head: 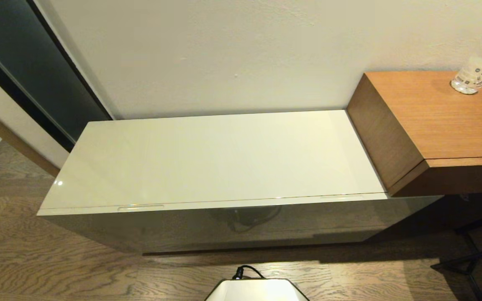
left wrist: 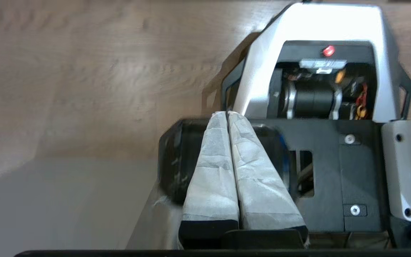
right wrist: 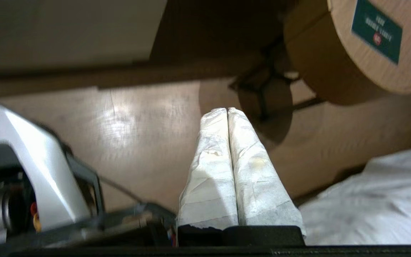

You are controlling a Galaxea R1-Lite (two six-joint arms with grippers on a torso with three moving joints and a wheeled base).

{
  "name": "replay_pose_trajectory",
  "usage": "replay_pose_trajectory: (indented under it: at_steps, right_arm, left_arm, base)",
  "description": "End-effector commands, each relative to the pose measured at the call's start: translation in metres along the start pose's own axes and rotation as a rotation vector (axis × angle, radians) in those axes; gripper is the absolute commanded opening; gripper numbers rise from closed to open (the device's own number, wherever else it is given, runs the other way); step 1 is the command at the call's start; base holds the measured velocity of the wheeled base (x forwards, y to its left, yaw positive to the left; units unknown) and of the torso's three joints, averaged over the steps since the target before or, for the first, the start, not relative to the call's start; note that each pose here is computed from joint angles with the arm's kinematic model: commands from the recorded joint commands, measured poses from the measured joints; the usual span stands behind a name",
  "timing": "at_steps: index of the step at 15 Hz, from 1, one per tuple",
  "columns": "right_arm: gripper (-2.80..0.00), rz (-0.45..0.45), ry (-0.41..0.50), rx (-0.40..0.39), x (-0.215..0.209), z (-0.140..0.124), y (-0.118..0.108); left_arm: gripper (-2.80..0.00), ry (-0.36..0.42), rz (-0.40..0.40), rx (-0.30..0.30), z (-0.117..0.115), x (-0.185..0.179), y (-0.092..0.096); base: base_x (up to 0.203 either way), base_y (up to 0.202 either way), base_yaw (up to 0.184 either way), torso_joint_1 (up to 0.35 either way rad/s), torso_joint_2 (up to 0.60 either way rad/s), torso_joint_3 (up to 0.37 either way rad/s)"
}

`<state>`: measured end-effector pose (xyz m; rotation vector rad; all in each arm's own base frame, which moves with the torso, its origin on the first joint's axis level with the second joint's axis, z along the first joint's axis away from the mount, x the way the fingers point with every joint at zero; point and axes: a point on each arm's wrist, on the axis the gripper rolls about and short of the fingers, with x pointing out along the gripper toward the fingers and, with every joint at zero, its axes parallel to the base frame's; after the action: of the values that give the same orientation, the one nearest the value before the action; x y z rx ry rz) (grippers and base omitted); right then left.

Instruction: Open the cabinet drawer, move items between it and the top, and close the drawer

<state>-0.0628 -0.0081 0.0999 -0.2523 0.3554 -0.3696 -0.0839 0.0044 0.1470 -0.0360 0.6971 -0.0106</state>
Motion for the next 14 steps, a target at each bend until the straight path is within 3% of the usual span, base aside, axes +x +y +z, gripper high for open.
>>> replay_pose_trajectory:
  at_steps: [1,3,5,7,9,11,14]
  right_arm:
    - [-2.8,-0.02,-0.173,0.066,0.016,0.005,0.006]
    - [-2.8,0.021,-0.329,0.112,0.029,0.005,0.014]
    - [-2.8,0.05,-0.371,0.12,0.031,0.006,0.015]
    - [-2.8,0.096,-0.393,0.113,0.032,0.006,0.017]
    - [-2.8,0.145,-0.421,0.108,0.034,0.005,0.019]
    - [-2.8,0.305,-0.453,0.114,0.036,0.002,0.024]
    - [-2.8,0.337,-0.436,0.126,0.037,0.0,0.026]
  left_arm:
    - [-2.8,-0.108,-0.019,0.055,-0.02,-0.002,-0.001]
    - [-2.8,-0.209,0.007,0.162,-0.038,0.002,-0.003]
    - [-2.8,-0.224,0.067,0.171,-0.039,0.004,-0.002]
    - [-2.8,-0.242,0.092,0.14,-0.036,0.011,-0.002]
    - [-2.8,-0.307,0.107,0.119,-0.029,0.017,-0.001]
    - [-2.8,-0.407,0.113,0.108,-0.02,0.026,-0.001]
    - [-2.8,-0.561,0.173,0.049,-0.009,0.05,0.0]
  base:
    - [0.0,0.0,0.0,0.0,0.0,0.0]
    - [0.0,0.0,0.0,0.0,0.0,0.0]
    - [0.0,0.0,0.0,0.0,0.0,0.0]
    - [0.0,0.0,0.0,0.0,0.0,0.0]
    - [0.0,0.0,0.0,0.0,0.0,0.0]
    - [0.0,0.0,0.0,0.0,0.0,0.0]
    - [0.0,0.0,0.0,0.0,0.0,0.0]
